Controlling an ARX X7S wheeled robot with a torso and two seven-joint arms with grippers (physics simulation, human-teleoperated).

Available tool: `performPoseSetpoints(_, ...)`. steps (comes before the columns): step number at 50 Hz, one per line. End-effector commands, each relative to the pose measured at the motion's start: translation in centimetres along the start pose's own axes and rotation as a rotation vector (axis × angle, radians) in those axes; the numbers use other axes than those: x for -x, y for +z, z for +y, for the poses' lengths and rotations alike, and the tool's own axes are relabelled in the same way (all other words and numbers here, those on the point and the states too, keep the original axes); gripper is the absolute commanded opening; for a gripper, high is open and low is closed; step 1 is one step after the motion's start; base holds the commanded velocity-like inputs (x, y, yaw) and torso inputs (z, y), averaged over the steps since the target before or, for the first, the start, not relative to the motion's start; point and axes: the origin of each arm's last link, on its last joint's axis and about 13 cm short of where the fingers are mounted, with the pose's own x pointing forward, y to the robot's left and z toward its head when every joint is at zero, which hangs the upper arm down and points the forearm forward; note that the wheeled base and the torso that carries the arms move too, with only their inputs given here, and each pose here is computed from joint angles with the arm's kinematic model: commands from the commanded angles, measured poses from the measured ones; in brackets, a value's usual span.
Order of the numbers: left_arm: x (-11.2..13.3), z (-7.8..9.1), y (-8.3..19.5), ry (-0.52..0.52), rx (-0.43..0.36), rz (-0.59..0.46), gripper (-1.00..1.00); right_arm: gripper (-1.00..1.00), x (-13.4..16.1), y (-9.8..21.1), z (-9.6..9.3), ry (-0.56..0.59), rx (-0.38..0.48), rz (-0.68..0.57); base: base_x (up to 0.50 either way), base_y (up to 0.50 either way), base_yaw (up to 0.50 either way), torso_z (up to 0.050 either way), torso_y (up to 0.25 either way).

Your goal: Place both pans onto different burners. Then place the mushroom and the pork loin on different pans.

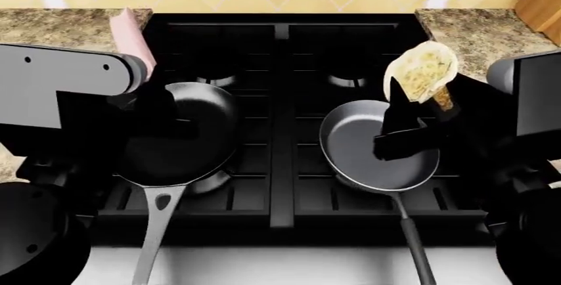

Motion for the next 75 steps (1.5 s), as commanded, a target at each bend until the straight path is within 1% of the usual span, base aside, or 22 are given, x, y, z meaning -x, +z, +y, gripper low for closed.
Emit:
performPoseSetpoints(1,0.0,0.0,-0.3,-0.007,0.006,0.015,-1.00,-1.00,-0.9,-0.1,0.3,0.015,0.052,0.034,0.00,0.00,0.00,0.000,0.000)
performPoseSetpoints(11,0.1,0.1,-0.7,-0.006,0.006,0.018,-1.00,-1.00,-2.5,-0.5,0.6,0.041,0.094,0.096,0.00,0.00,0.00,0.000,0.000)
performPoseSetpoints(18,0.1,0.2,-0.8,-0.003,0.009,0.020,-1.00,-1.00,-3.6,-0.9,0.4,0.022,0.100,0.128,0.00,0.00,0.00,0.000,0.000)
performPoseSetpoints(23,0.1,0.3,-0.9,-0.001,0.017,0.020,-1.00,-1.00,-4.2,-1.7,-0.1,-0.010,0.097,0.161,0.00,0.00,0.00,0.000,0.000)
performPoseSetpoints(33,0.3,0.2,-0.7,0.001,0.018,0.017,-1.00,-1.00,-3.6,-3.5,-0.7,-0.033,0.094,0.213,0.00,0.00,0.00,0.000,0.000)
performPoseSetpoints(42,0.2,0.2,-0.7,0.001,0.018,0.020,-1.00,-1.00,-2.4,-4.9,-0.3,-0.012,0.106,0.246,0.00,0.00,0.00,0.000,0.000)
performPoseSetpoints(49,0.3,0.2,-0.9,0.003,0.021,0.024,-1.00,-1.00,-1.7,-5.0,0.1,0.009,0.110,0.241,0.00,0.00,0.00,0.000,0.000)
performPoseSetpoints(57,0.3,0.3,-1.1,0.007,0.023,0.026,-1.00,-1.00,-1.6,-4.8,0.3,0.021,0.112,0.232,0.00,0.00,0.00,0.000,0.000)
performPoseSetpoints(58,0.3,0.3,-1.1,0.008,0.024,0.026,-1.00,1.00,-1.5,-4.7,0.3,0.025,0.112,0.229,0.00,0.00,0.00,0.000,0.000)
performPoseSetpoints(75,0.3,0.4,-1.1,0.013,0.026,0.028,-1.00,1.00,-1.3,-3.7,0.1,0.017,0.110,0.199,0.00,0.00,0.00,0.000,0.000)
